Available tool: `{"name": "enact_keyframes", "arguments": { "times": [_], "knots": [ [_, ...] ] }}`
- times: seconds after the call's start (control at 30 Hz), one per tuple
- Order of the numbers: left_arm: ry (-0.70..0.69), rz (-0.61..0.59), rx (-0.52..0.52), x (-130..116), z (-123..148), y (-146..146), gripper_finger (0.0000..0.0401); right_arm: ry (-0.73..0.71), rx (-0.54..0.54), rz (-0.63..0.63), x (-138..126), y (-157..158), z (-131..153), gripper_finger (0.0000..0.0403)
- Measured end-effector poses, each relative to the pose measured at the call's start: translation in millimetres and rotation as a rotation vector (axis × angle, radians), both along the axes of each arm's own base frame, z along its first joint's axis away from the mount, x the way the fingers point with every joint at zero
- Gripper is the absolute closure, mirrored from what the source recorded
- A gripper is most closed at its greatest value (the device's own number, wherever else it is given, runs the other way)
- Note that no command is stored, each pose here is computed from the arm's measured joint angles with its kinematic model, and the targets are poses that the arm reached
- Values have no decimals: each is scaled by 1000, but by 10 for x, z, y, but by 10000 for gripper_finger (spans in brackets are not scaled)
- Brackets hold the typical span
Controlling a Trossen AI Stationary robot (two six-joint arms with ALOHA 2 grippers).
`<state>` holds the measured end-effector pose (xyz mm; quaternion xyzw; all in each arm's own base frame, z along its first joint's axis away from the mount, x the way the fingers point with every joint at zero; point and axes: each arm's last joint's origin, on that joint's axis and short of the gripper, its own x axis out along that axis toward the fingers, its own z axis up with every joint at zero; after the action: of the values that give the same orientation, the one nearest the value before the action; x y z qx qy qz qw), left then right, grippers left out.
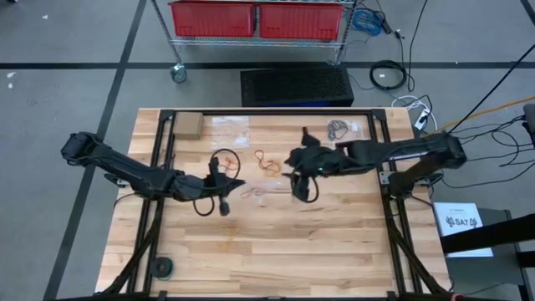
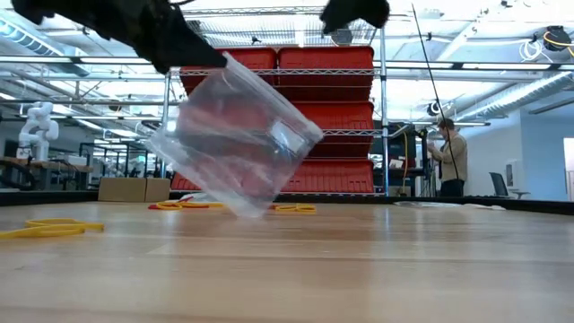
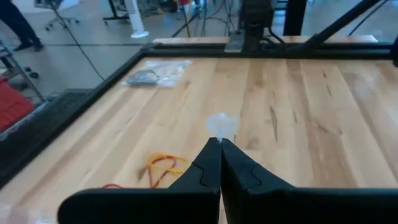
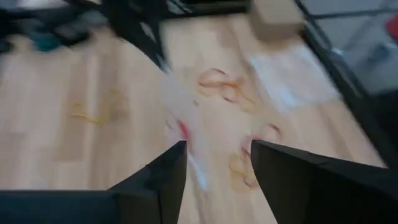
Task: Sort rubber bands
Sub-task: Put the right red rubber band into the bottom right transparent zip lock bag
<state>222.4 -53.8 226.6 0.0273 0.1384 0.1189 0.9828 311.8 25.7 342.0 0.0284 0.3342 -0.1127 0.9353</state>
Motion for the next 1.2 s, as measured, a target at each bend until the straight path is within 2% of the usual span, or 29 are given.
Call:
{"name": "enact_keyframes", "arguments": {
  "times": [0.13, 0.37, 0.5, 0.83, 1.2],
  "knots": [
    [-15, 26, 12, -122, 74, -4, 401, 43, 34, -95, -65, -147, -230, 245],
    [-62, 43, 10, -345, 170, 17, 401, 56, 143, -266, -5, -539, -1123, 261],
    [-66, 48, 11, -432, 196, 25, 401, 35, 172, -354, 9, -775, -1463, 258],
    [-45, 65, 6, -477, 187, 39, 401, 108, 195, -408, 236, -1141, -1994, 257],
    [-40, 65, 8, -478, 182, 40, 401, 168, 205, -390, 520, -1230, -2213, 267]
  ]
}}
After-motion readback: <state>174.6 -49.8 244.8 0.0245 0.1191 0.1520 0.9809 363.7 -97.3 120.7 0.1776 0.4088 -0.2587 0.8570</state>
